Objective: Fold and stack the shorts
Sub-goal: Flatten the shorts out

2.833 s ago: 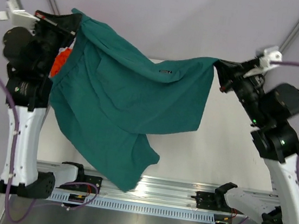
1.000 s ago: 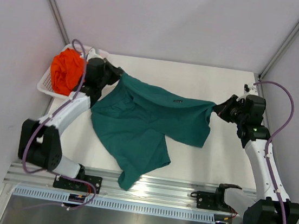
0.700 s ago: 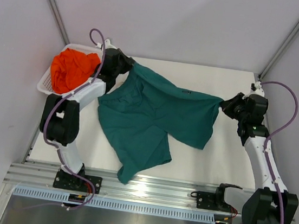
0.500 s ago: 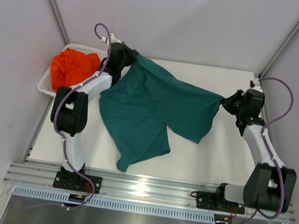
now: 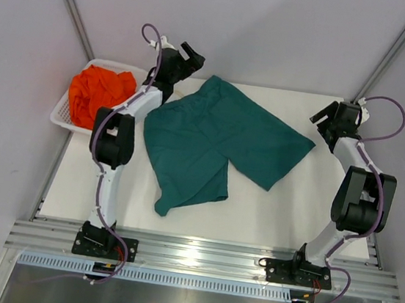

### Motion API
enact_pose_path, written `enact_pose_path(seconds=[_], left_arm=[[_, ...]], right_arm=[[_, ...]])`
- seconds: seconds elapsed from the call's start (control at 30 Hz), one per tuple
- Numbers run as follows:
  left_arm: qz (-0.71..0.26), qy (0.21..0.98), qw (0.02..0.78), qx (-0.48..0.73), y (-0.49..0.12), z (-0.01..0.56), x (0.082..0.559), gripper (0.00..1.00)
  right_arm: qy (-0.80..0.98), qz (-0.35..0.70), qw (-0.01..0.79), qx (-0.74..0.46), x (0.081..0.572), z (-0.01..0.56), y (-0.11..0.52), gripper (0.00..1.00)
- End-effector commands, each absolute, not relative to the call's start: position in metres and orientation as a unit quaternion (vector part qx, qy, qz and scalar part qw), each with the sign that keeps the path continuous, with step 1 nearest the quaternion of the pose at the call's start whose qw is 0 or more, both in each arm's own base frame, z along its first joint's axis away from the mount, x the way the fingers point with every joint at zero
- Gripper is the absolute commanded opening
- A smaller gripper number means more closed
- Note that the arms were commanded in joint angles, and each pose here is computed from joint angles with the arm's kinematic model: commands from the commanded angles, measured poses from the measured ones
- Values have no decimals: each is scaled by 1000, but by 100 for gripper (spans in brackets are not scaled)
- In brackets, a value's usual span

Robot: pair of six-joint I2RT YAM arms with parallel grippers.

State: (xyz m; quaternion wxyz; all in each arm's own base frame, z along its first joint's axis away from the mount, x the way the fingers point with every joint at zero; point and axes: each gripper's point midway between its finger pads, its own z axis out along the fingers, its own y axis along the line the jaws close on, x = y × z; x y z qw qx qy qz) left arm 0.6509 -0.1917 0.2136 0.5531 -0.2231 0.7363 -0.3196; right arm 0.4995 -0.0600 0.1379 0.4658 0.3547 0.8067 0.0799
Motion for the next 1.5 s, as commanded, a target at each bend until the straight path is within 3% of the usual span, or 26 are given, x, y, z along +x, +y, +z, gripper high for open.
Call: enact_pose_path(seconds=[0.0, 0.1, 0.33, 0.63, 1.03, 1.47], left_arm=[[-283, 722, 600, -196, -165, 301, 611, 99], [-249, 741, 588, -210, -147, 294, 576, 99], [-161, 795, 537, -233, -109, 256, 513, 99], [-125, 839, 473, -237, -79, 195, 486, 99], [-119, 865, 435, -221, -81, 139, 469, 99], [-103, 875, 420, -219, -70, 118, 468, 99]], right_arm=[[790, 77, 498, 348, 491, 172, -62, 86], [796, 120, 513, 298, 490, 184, -36, 81], [838, 241, 470, 137, 471, 186, 91, 75], [866, 266, 421, -42, 367, 177, 223, 59], [930, 205, 301, -51, 259, 96, 234, 54], [939, 182, 279, -84, 228, 69, 249, 59]])
